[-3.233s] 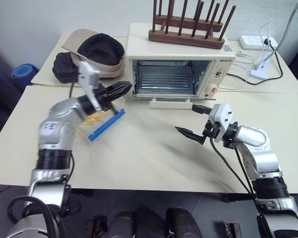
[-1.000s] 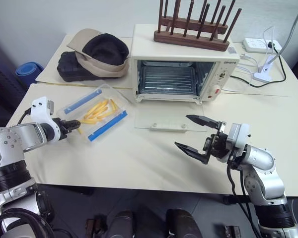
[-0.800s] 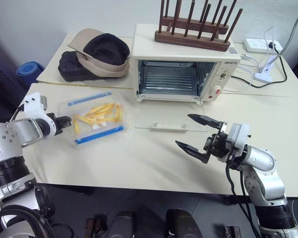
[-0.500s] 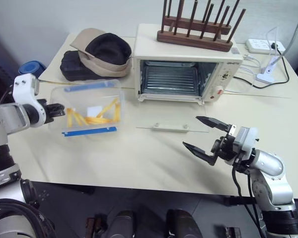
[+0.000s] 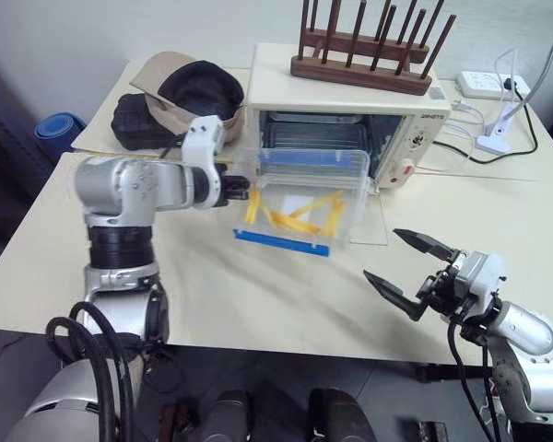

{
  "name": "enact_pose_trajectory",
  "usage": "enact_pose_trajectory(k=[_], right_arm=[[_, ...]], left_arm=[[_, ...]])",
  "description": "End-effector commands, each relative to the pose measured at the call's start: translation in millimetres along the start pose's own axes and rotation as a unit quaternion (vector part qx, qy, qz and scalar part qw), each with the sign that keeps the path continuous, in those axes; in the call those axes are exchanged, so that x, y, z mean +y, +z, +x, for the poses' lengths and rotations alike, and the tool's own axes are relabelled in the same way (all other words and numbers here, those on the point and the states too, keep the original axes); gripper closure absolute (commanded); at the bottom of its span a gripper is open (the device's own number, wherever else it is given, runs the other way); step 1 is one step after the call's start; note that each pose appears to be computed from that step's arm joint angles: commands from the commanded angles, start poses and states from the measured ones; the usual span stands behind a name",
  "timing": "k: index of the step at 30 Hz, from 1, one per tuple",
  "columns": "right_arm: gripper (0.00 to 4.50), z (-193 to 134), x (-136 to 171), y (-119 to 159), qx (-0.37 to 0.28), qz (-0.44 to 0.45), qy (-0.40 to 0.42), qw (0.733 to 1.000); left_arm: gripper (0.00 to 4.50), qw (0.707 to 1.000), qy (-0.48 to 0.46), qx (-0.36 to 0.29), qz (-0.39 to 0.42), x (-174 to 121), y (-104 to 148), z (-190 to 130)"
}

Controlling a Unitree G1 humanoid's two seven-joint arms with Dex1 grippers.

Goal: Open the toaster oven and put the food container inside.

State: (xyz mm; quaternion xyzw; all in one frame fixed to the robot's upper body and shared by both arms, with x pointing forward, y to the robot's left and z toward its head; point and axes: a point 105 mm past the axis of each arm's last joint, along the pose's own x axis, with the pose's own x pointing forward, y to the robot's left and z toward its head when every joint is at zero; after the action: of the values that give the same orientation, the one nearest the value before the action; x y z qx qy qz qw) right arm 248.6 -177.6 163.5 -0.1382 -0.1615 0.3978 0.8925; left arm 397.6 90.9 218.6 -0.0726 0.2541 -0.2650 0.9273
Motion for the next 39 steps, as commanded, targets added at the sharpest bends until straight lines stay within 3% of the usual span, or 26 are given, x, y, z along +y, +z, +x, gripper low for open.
enact_pose_trajectory(k=[1,5,14,18,21,23,25,29,32,36,39], right_arm=[[0.00,0.3,-0.2,15.7,-0.020,-0.021,-0.014,0.999],[0.00,1.9,0.7,18.3,-0.025,-0.019,-0.029,0.999],[0.00,1.8,-1.0,21.6,-0.031,-0.016,-0.055,0.998],[0.00,1.2,0.3,29.7,-0.029,0.002,-0.043,0.999],[0.18,-0.2,9.7,30.2,-0.005,0.036,-0.007,0.999],[0.62,-2.1,23.6,17.4,0.052,0.070,0.034,0.996],[1.19,-1.2,35.9,4.3,0.097,0.085,0.068,0.989],[2.51,8.7,44.9,-16.7,0.143,0.103,0.090,0.980],[3.46,26.0,40.3,-26.5,0.149,0.097,0.100,0.979],[4.50,53.7,4.9,-34.6,0.146,0.069,0.046,0.986],[4.50,70.3,-18.8,-35.0,0.138,0.052,0.026,0.989]], left_arm=[[4.50,0.999,0.008,-0.039,0.023,-6.1,22.6,0.2],[4.50,0.999,0.015,-0.047,0.019,-6.8,23.0,15.9],[1.76,0.994,-0.013,-0.099,-0.034,-11.5,37.0,24.5],[0.57,0.975,-0.100,-0.189,-0.063,-13.9,65.9,-4.8],[0.56,0.965,-0.141,-0.220,0.002,-0.9,69.5,-32.8],[0.93,0.946,-0.175,-0.229,0.147,11.3,54.3,-58.6],[1.36,0.929,-0.194,-0.179,0.260,26.1,22.8,-68.7],[2.54,0.887,-0.252,-0.075,0.379,41.9,-43.2,-71.0],[3.39,0.884,-0.289,-0.078,0.359,27.8,-65.6,-58.0],[4.36,0.896,-0.307,-0.113,0.301,-1.1,-72.7,-29.1],[4.36,0.912,-0.289,-0.136,0.255,-13.8,-66.3,-7.9]])
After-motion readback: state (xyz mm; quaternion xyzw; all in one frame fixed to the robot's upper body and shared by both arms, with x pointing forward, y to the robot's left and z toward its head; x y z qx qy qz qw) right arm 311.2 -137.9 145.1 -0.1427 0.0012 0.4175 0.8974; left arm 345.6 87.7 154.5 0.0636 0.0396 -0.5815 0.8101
